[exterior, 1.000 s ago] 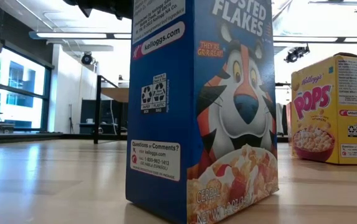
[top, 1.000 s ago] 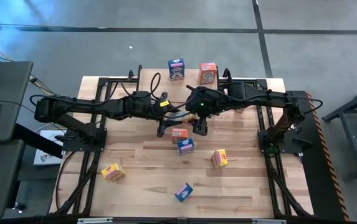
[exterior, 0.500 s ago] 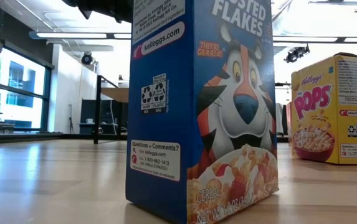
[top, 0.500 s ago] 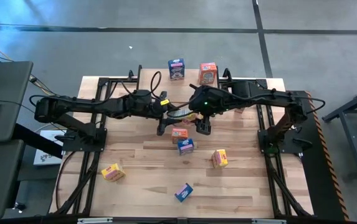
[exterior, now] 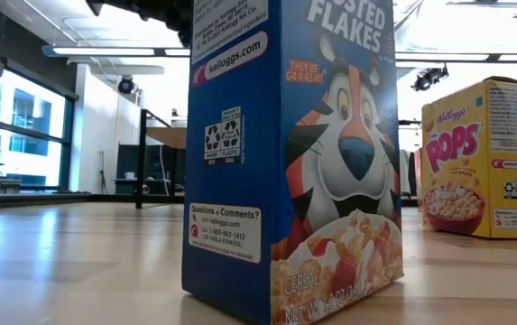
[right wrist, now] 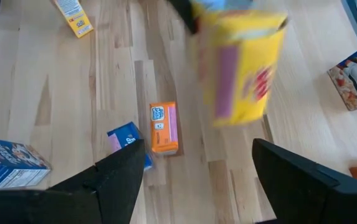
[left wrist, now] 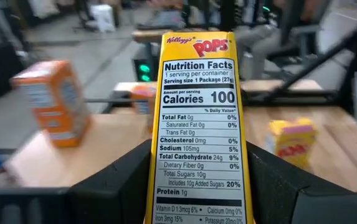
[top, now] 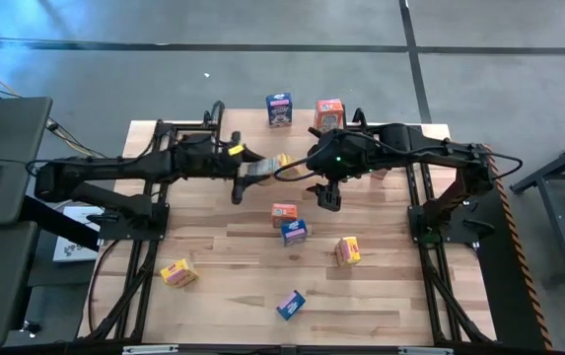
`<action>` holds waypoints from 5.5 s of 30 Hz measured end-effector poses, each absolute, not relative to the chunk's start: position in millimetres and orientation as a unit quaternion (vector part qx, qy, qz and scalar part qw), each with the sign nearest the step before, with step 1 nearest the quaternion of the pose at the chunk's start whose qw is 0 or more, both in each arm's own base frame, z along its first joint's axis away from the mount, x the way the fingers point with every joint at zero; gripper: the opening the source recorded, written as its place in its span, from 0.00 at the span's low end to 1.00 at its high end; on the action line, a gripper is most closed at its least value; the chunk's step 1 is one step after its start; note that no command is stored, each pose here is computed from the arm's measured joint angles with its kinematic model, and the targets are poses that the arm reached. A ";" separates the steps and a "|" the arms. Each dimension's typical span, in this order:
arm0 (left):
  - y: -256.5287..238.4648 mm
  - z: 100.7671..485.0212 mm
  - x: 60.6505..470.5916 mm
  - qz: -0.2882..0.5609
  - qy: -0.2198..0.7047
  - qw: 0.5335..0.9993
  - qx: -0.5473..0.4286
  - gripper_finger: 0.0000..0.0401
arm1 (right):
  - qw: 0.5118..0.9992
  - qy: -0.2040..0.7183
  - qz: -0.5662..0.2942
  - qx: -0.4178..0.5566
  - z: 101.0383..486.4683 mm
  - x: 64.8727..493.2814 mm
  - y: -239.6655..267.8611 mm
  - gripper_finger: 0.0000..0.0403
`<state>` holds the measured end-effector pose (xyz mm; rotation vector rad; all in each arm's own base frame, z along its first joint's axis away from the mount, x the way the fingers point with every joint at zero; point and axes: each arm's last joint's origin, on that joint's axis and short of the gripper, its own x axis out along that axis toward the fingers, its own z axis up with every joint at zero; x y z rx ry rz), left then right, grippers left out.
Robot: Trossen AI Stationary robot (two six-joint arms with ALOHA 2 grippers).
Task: Stack cereal on shelf
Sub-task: Put the bottom right yellow cereal box on the shelf
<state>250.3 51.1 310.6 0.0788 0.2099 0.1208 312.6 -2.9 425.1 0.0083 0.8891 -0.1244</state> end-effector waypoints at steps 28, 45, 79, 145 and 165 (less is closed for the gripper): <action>92.0 224.5 180.3 0.251 -0.087 0.964 0.017 0.50 | 0.904 0.425 -0.054 -0.008 425.9 313.6 -2.9 0.72; 94.4 213.3 186.8 0.202 -0.070 0.977 -0.021 0.42 | 0.906 0.419 -0.051 -0.014 426.7 314.8 -2.9 0.72; 45.5 233.9 198.9 0.053 -0.169 0.982 0.061 0.42 | 0.950 0.290 -0.050 -0.100 432.2 354.9 -22.9 0.72; 43.2 234.4 199.2 0.023 -0.171 0.984 0.053 0.55 | 0.948 0.314 -0.010 -0.052 399.3 387.8 -40.2 0.36; 49.9 223.9 201.0 0.025 -0.118 0.991 -0.058 0.75 | 0.931 0.363 -0.011 -0.031 391.8 380.7 -39.4 0.36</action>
